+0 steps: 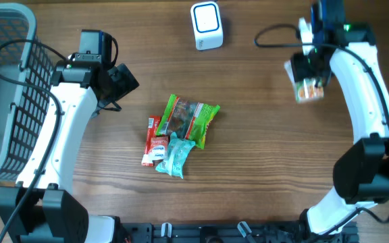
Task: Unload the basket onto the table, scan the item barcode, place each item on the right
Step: 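Carry the cup noodles right and set it on the table's right side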
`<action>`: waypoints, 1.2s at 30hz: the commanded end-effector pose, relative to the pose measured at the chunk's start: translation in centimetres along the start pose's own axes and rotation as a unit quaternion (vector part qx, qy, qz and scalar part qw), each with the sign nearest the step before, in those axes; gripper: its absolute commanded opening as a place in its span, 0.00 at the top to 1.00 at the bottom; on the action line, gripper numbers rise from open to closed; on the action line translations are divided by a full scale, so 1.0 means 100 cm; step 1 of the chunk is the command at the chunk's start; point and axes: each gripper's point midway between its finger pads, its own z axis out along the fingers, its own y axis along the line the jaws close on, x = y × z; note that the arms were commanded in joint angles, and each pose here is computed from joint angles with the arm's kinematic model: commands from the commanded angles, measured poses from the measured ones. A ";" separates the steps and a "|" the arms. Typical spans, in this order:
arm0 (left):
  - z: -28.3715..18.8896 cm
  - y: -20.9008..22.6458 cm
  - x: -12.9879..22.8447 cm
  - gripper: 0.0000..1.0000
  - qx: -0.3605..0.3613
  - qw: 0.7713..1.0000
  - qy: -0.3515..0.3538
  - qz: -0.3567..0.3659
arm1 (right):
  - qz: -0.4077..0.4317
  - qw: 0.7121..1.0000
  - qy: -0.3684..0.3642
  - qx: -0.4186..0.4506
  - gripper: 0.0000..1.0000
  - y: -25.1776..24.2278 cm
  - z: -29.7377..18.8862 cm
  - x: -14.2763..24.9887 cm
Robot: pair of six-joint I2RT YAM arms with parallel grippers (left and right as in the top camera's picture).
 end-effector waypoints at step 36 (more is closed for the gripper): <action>-0.003 -0.001 -0.006 0.00 0.003 1.000 -0.007 0.004 | 0.048 0.979 -0.007 -0.197 0.01 0.290 0.017 0.062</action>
